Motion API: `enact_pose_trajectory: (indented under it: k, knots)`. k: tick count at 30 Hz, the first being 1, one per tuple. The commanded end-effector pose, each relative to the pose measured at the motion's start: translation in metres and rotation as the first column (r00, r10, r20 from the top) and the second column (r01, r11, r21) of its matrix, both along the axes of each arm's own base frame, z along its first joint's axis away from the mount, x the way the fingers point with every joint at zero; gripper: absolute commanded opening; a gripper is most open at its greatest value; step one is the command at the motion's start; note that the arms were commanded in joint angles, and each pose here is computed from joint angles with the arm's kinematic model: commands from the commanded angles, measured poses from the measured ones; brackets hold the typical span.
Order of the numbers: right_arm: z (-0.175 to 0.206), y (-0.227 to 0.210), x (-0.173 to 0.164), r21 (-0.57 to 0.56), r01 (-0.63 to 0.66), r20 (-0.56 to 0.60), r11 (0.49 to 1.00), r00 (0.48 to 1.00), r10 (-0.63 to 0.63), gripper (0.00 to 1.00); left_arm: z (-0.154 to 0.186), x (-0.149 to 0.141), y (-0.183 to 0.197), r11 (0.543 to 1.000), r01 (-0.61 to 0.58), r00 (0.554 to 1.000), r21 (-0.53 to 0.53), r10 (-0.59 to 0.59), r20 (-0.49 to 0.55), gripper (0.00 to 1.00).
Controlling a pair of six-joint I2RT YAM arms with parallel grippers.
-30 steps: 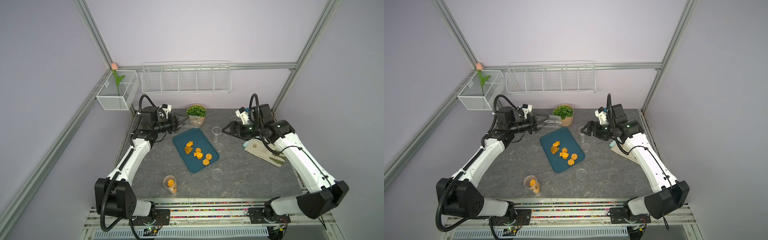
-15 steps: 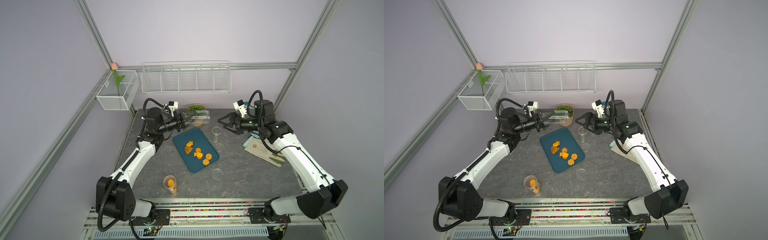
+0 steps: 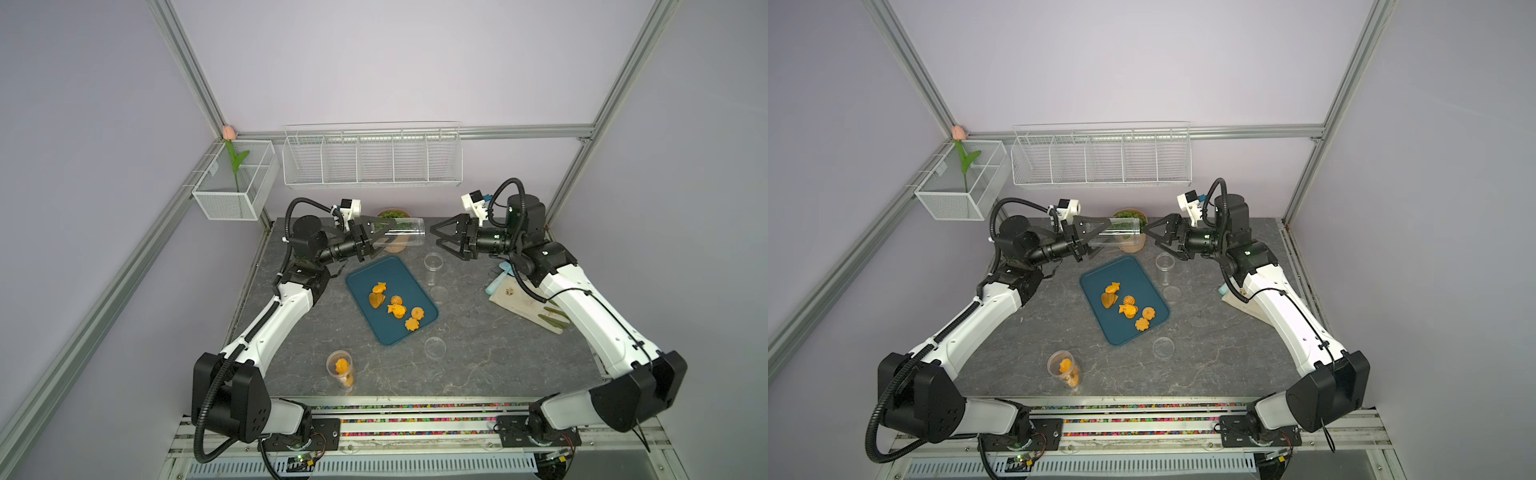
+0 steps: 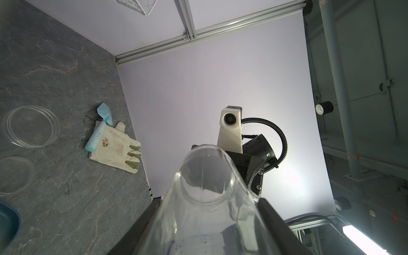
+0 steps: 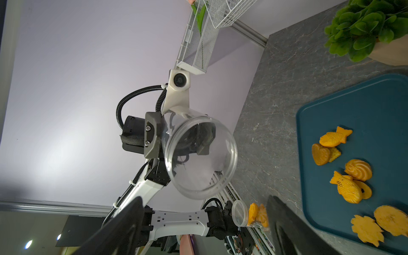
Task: Pour the cookies out of the jar
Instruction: Place the jar at the center of the board.
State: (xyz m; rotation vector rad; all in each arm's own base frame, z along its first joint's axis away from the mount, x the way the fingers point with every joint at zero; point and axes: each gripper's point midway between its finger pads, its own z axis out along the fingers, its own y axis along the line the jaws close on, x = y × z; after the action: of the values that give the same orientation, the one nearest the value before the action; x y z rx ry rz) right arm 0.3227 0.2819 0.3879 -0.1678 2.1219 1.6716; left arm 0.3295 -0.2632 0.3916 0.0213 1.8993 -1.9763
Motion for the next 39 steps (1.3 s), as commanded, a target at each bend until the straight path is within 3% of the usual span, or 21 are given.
enact_pose_trajectory:
  k: [1, 17, 28, 39]
  knots:
    - [0.004, 0.012, -0.003, 0.042, -0.043, -0.021, 0.998, 0.999, 0.044, 0.89, 0.009, -0.01, -0.003, 0.998, 0.051, 0.998, -0.024, -0.051, 0.027, 0.63]
    - [0.024, 0.049, -0.013, 0.092, -0.164, 0.025, 0.982, 0.986, 0.162, 0.9, 0.016, -0.018, -0.02, 0.984, 0.171, 0.985, -0.051, -0.169, 0.026, 0.63]
    - [0.022, 0.053, -0.015, 0.098, -0.194, 0.008, 0.976, 0.981, 0.195, 1.0, 0.016, -0.017, -0.023, 0.983, 0.178, 0.984, -0.05, -0.177, 0.025, 0.63]
    - [0.02, 0.051, -0.014, 0.105, -0.206, 0.002, 0.973, 0.978, 0.207, 0.84, 0.016, -0.013, -0.025, 0.983, 0.176, 0.984, -0.049, -0.175, 0.021, 0.63]
